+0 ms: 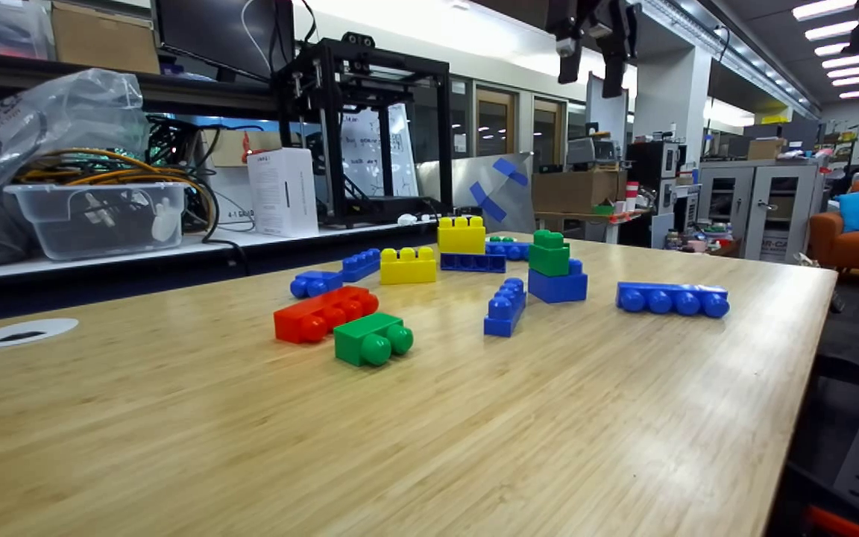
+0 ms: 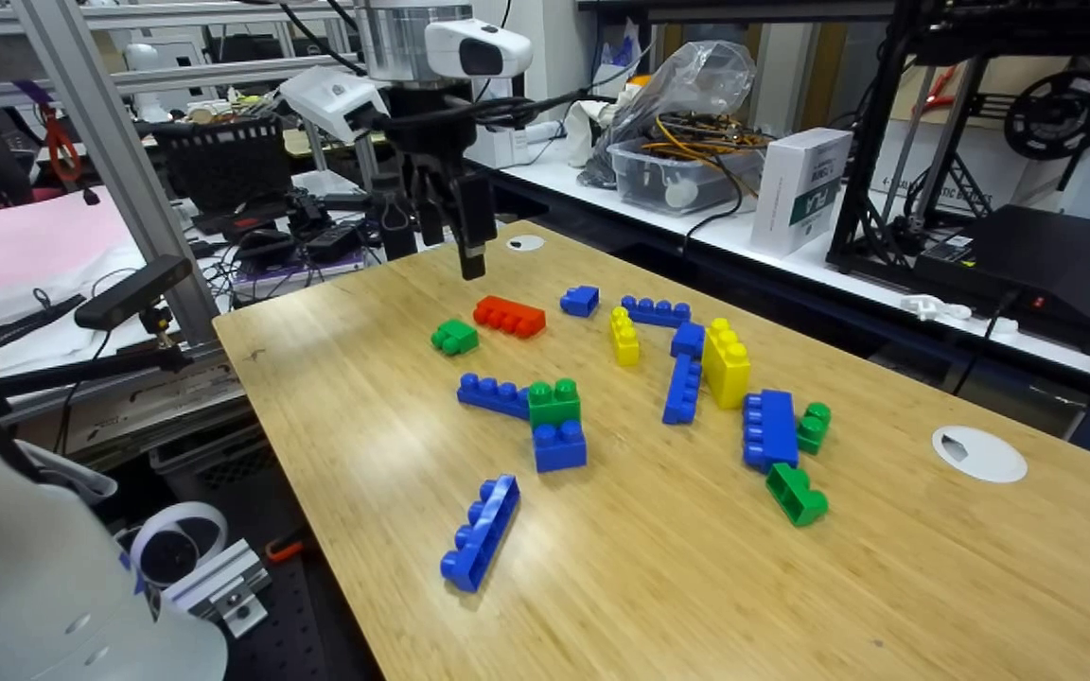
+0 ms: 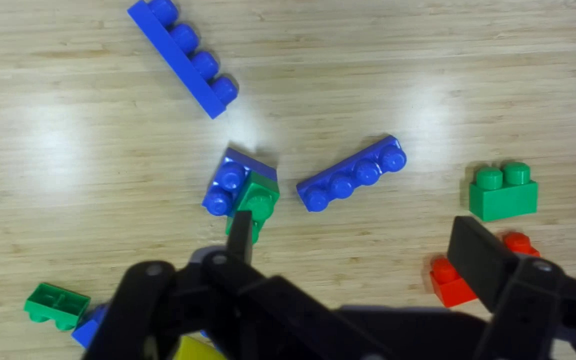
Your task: Place the green block on the left side of the table on the stack
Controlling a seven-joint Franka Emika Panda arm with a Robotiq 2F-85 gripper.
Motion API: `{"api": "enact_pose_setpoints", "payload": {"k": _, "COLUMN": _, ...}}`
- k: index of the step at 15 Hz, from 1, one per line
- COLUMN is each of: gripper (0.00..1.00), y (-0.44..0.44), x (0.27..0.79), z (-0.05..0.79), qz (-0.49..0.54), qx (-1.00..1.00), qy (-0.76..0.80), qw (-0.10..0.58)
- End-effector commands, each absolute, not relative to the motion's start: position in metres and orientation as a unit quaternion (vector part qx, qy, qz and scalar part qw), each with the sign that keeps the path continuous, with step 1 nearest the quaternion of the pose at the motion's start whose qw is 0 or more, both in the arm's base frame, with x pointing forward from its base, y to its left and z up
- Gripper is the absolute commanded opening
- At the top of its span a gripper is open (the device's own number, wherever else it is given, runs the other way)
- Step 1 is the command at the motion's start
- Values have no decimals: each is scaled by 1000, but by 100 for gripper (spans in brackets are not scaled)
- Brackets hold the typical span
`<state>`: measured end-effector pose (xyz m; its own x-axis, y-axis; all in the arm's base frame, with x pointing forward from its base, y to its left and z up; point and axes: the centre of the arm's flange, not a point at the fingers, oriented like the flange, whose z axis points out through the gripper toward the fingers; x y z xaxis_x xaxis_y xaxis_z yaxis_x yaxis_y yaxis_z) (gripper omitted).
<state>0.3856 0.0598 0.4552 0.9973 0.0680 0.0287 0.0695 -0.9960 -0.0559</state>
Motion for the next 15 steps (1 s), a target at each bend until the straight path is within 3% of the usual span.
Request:
{"api": "enact_pose_setpoints", "payload": {"k": 1, "gripper": 100, "y": 83, "x": 405, "z": 443, "qz": -16, "qx": -998, "qy": -48, "qw": 28}}
{"api": "enact_pose_setpoints", "payload": {"k": 15, "gripper": 100, "y": 177, "x": 467, "z": 392, "qz": -4, "qx": -996, "qy": -84, "qw": 0}}
